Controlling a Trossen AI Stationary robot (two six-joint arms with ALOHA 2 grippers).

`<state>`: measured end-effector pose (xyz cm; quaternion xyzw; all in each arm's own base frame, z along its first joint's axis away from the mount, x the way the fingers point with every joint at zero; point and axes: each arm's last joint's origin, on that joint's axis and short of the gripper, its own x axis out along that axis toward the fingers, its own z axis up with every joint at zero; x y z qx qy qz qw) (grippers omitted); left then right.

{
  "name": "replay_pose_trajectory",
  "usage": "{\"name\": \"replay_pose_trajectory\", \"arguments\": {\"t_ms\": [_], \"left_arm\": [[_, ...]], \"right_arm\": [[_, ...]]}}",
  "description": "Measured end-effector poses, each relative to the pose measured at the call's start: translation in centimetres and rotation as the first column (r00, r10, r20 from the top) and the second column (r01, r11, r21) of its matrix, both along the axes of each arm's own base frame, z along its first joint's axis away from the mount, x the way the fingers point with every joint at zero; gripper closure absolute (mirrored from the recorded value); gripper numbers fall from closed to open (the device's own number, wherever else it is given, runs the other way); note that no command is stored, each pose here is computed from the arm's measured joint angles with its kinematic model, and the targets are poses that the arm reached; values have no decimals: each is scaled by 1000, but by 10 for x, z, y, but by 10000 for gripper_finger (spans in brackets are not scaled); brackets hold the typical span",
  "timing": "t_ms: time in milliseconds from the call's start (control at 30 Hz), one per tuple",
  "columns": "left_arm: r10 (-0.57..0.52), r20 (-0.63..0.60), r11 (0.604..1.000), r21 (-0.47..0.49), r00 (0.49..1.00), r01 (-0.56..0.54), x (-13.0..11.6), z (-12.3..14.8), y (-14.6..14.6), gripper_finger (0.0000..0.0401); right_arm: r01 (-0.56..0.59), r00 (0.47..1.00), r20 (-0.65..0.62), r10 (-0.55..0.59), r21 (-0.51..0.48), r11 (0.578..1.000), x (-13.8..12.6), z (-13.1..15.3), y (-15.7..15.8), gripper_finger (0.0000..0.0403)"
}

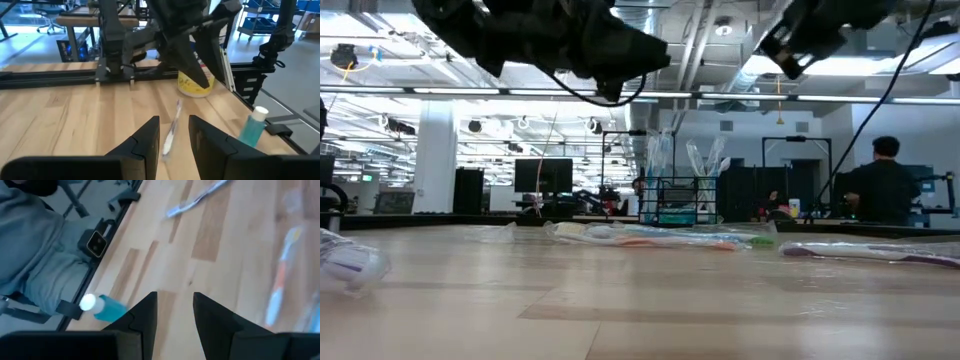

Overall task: Pick & Place toothbrushing station
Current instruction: Put the top blue mouthwash into the mesh organizer

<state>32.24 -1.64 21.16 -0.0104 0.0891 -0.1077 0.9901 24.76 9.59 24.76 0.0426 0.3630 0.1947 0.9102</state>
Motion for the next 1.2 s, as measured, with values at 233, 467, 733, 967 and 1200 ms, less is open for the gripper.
{"name": "replay_pose_trajectory", "arguments": {"t_ms": [233, 467, 733, 967, 1200], "left_arm": [[-9, 34, 1000, 7, 999, 9, -1, 3, -20, 302], [-3, 54, 1000, -1, 999, 3, 0, 5, -20, 302], [-5, 47, 1000, -17, 999, 6, -1, 5, -21, 302], [-5, 47, 1000, -17, 999, 6, -1, 5, -21, 302], [-5, 47, 1000, -16, 999, 6, -1, 5, -21, 302]], "right_arm": [[5, 997, -79, -6, -12, 1000, -10, -16, 39, 286], [25, 987, -160, -20, 28, 999, -4, -41, 63, 286], [43, 988, -153, -30, 79, 996, 2, -47, 72, 286], [63, 988, -145, -45, 123, 990, 3, -44, 74, 286], [33, 993, -114, -15, 160, 987, -2, -39, 87, 299]]}}
